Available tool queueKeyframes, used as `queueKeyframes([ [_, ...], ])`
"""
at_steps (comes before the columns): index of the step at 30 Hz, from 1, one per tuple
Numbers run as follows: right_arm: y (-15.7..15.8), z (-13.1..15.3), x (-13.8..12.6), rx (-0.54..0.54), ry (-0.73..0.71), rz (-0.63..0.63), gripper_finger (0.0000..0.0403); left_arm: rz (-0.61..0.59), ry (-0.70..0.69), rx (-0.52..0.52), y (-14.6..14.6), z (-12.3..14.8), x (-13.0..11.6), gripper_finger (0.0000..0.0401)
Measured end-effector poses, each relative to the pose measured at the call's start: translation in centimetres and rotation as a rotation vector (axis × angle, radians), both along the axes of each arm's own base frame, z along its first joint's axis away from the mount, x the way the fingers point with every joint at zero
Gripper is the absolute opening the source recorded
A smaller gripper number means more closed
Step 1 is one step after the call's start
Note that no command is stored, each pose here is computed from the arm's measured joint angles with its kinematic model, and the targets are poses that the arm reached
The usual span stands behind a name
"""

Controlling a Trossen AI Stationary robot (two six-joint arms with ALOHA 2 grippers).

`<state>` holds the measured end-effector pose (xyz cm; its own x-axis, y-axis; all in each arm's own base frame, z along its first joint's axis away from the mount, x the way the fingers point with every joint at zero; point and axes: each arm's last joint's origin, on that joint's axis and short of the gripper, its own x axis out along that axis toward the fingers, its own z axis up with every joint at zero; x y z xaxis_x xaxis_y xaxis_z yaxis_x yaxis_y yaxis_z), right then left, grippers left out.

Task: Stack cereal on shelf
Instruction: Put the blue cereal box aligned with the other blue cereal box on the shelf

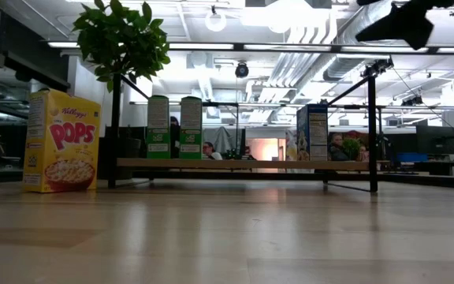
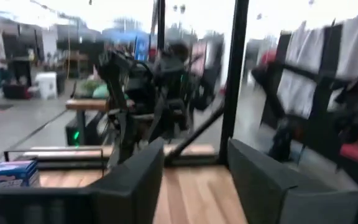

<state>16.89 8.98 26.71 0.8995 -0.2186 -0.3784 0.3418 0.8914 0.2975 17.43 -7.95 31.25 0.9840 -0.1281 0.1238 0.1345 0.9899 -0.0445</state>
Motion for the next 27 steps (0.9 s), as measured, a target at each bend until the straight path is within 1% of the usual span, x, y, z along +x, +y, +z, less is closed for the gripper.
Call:
queueKeyframes([
  [4, -0.2, -0.3, 0.3, -0.045, -0.024, 0.002, 0.0278, 0.040, 0.175, 0.087, -1.2, 2.6, 1.4, 0.0227],
  [7, -0.4, -0.3, 0.3, -0.087, -0.028, -0.028, 0.0278, 0.052, 0.348, 0.085, -1.9, 4.1, 2.3, 0.0265],
  [9, -0.5, -0.2, 0.4, -0.111, -0.030, -0.044, 0.0278, 0.065, 0.461, 0.037, -2.3, 5.3, 2.7, 0.0282],
  [10, -0.6, -0.2, 0.4, -0.122, -0.029, -0.052, 0.0278, 0.081, 0.519, -0.005, -2.5, 5.9, 2.8, 0.0288],
  [12, -0.7, -0.2, 0.5, -0.140, -0.027, -0.066, 0.0278, 0.133, 0.638, -0.106, -2.9, 6.9, 3.1, 0.0294],
  [15, -1.1, -0.2, 0.5, -0.157, -0.033, -0.111, 0.0278, 0.250, 0.840, -0.260, -3.9, 7.3, 3.4, 0.0295],
  [16, -1.2, -0.2, 0.6, -0.159, -0.033, -0.123, 0.0278, 0.293, 0.897, -0.319, -4.4, 7.2, 3.4, 0.0294],
  [19, -1.5, -0.2, 0.7, -0.155, -0.031, -0.137, 0.0278, 0.422, 1.075, -0.422, -6.5, 5.8, 3.0, 0.0294],
  [21, -1.6, -0.2, 0.8, -0.149, -0.027, -0.134, 0.0278, 0.515, 1.181, -0.479, -8.2, 4.2, 2.7, 0.0294],
  [23, -1.7, -0.3, 0.9, -0.151, -0.021, -0.134, 0.0278, 0.613, 1.270, -0.508, -10.1, 2.5, 2.2, 0.0294],
  [25, -1.7, -0.4, 1.0, -0.152, -0.019, -0.133, 0.0278, 0.714, 1.336, -0.534, -11.7, 1.0, 1.6, 0.0294],
  [27, -1.6, -0.5, 1.1, -0.159, -0.010, -0.132, 0.0277, 0.799, 1.356, -0.571, -13.2, -0.1, 1.0, 0.0294],
])
